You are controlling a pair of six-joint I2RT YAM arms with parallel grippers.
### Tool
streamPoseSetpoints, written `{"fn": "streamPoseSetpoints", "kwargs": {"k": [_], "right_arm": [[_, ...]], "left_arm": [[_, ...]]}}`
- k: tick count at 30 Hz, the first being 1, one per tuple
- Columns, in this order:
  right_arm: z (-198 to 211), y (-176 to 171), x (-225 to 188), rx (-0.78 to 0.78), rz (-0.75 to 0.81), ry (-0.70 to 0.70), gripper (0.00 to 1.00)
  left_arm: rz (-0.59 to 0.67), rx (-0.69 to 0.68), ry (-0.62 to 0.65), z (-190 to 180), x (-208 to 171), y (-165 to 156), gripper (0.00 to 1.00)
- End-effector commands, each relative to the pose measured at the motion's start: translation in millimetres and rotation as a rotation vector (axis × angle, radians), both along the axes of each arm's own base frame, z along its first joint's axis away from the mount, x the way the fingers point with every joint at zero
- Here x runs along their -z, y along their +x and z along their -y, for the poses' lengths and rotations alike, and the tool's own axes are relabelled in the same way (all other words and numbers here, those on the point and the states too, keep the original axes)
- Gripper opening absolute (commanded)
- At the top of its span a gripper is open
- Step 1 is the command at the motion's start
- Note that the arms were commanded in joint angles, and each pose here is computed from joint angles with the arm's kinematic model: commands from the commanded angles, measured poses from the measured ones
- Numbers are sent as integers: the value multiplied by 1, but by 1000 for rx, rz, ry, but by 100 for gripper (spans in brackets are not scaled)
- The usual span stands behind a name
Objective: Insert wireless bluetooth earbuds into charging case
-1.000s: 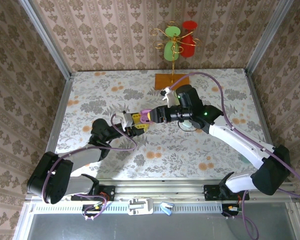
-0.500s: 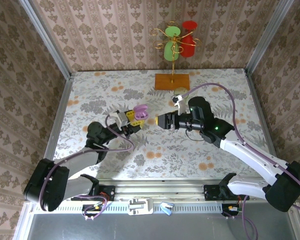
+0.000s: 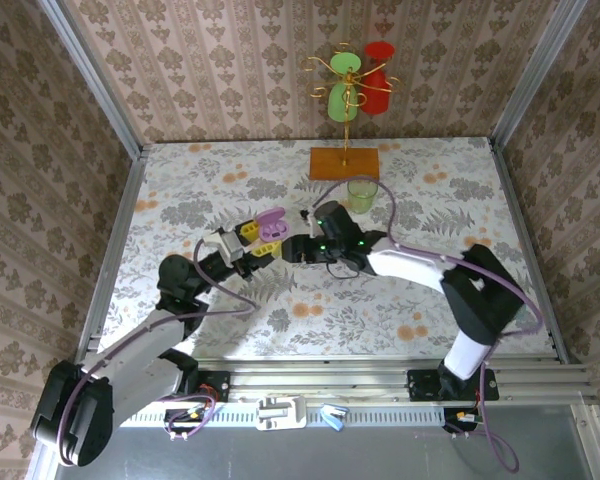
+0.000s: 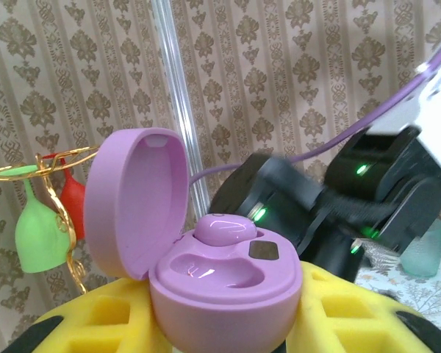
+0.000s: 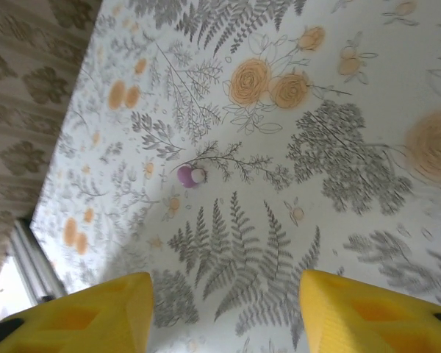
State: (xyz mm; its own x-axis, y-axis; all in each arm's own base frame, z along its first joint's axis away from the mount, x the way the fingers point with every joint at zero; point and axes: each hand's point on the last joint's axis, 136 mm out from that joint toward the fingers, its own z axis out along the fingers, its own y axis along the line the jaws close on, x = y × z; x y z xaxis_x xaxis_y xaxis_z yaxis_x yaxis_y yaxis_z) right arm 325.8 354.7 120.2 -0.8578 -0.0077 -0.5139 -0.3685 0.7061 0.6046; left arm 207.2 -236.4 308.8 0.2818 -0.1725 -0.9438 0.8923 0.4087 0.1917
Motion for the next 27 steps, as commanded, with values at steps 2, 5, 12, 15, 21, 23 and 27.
{"fn": "streamPoseSetpoints", "kwargs": {"k": [2, 5, 12, 15, 21, 23, 27], "right_arm": [[-31, 9, 15, -103, 61, -114, 52], [-51, 9, 26, -175, 103, -211, 50], [-92, 11, 41, -313, 212, -341, 46], [-107, 8, 49, -373, 258, -397, 44], [-124, 6, 66, -437, 325, -547, 39], [-127, 8, 70, -439, 336, -583, 38], [-128, 14, 77, -434, 343, -647, 37]], "left_arm": [[44, 13, -6, 1, -18, -10, 14], [52, 23, -9, 1, -24, -17, 14], [74, 20, -27, -1, -44, -27, 14], [85, 27, -30, -1, -50, -32, 14], [91, 23, -19, -1, -52, -35, 14], [90, 25, -16, 0, -51, -35, 14], [90, 23, -12, 0, -49, -35, 14]]}}
